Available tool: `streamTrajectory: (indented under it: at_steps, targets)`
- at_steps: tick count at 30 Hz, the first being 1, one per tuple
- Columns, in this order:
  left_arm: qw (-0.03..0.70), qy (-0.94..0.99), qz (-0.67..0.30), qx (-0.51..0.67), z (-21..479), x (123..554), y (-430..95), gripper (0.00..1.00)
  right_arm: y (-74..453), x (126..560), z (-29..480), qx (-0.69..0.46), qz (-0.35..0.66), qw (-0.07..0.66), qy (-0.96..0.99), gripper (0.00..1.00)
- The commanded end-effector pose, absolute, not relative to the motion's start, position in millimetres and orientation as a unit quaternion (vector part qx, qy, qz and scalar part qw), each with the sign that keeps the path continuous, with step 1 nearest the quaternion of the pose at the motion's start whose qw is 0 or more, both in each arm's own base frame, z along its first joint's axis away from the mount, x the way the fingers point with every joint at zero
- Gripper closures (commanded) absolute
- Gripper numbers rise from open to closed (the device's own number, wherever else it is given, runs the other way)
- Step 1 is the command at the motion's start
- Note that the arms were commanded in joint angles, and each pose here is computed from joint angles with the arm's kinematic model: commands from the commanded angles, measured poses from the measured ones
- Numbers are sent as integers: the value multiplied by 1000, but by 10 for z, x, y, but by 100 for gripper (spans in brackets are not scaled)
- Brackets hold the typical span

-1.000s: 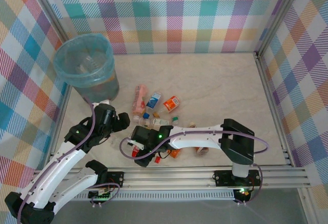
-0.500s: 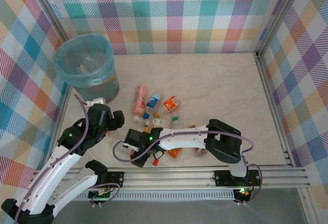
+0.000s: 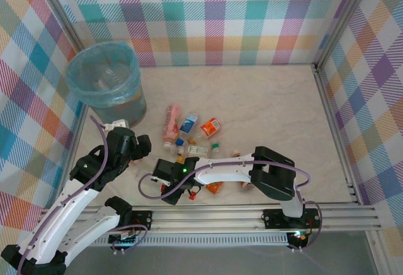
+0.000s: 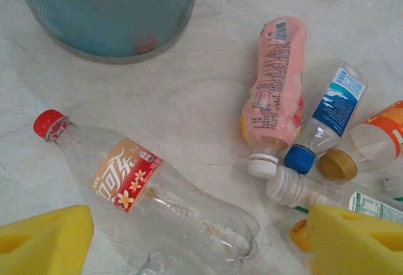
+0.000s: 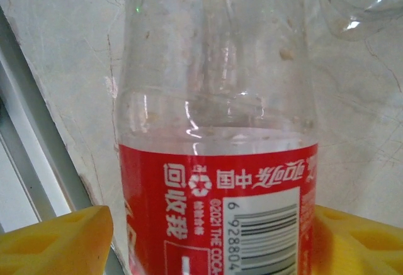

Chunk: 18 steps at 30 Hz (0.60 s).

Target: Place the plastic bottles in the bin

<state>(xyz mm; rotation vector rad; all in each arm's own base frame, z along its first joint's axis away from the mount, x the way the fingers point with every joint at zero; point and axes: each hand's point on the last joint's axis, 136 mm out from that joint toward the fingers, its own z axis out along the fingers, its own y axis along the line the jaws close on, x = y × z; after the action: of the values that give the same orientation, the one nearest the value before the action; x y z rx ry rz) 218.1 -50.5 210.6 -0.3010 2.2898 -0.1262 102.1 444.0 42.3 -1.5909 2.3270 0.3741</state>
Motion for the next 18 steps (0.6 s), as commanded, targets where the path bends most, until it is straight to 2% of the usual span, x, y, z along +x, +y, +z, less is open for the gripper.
streamTrajectory:
  at_steps: [1,5,13,18]
  targets:
    - [417,901,-44,-110,2251,2166,-474,12,4479,964,368,-556,132,136,809,26]
    - [423,898,-43,-109,2322,2167,-460,12,4481,972,424,-553,134,141,810,34]
    - [451,883,-55,-116,2600,2159,-430,12,4417,984,680,-549,146,164,807,39]
    - [477,869,-66,-114,2863,2134,-406,12,4364,887,955,-551,188,174,794,41]
